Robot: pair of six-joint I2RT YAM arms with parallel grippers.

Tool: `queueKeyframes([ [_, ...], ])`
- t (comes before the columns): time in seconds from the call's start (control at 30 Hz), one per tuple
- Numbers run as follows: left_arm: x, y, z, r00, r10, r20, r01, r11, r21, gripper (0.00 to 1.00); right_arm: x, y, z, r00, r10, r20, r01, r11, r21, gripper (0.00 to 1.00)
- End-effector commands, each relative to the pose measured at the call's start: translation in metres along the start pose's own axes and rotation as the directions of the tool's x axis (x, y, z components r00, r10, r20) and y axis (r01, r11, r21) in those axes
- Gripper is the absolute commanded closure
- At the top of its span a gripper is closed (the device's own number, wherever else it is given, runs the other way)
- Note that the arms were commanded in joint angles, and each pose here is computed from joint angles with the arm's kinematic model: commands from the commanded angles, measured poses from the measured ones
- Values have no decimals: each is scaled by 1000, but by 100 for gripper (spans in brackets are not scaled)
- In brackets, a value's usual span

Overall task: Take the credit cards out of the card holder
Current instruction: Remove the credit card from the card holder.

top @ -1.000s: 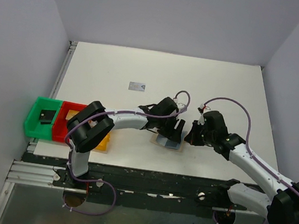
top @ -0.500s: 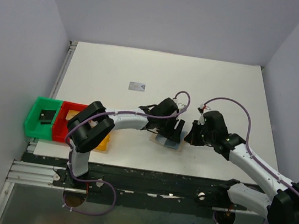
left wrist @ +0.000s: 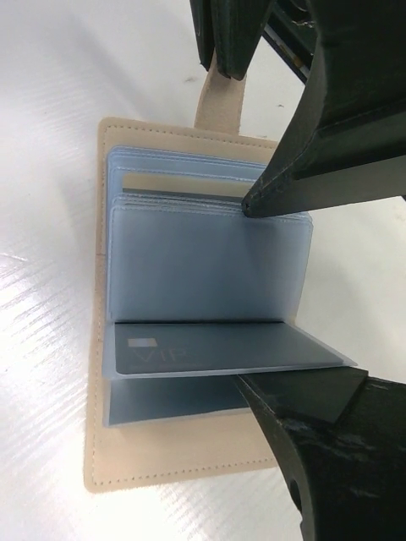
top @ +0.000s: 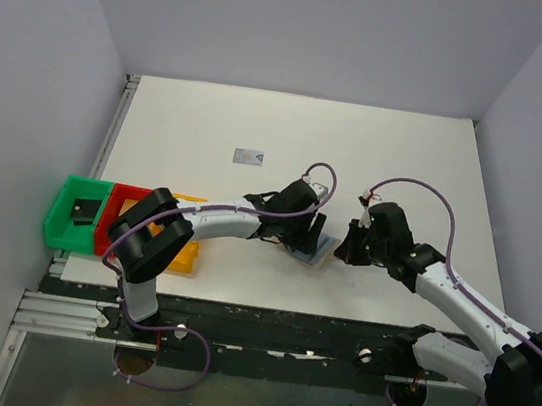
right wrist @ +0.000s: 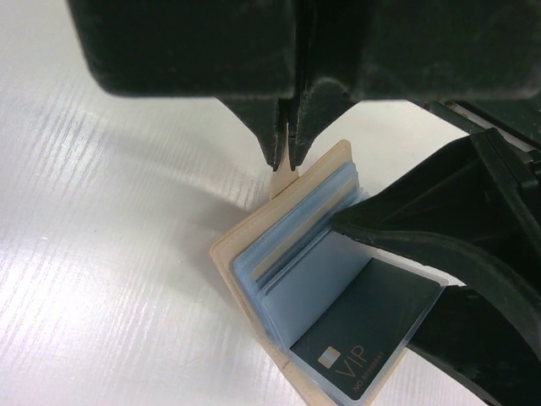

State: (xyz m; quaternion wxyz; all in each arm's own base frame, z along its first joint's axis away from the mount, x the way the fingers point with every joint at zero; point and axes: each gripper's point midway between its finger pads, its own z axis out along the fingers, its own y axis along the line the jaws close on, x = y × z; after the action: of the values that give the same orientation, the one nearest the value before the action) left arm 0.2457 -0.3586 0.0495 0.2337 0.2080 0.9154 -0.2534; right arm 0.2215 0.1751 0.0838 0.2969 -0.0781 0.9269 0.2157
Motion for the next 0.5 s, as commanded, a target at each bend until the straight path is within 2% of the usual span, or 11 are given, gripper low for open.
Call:
queueKeyframes([
  [0.0,-2,15,-12,999,-5,34,8,996,-92,27,-1,-7,-1,1000,-10,22,9,1000,26,100],
  [0.47,-10,15,-19,998,15,66,-8,994,-112,26,7,-17,2,1000,12,6,-13,997,71,100],
])
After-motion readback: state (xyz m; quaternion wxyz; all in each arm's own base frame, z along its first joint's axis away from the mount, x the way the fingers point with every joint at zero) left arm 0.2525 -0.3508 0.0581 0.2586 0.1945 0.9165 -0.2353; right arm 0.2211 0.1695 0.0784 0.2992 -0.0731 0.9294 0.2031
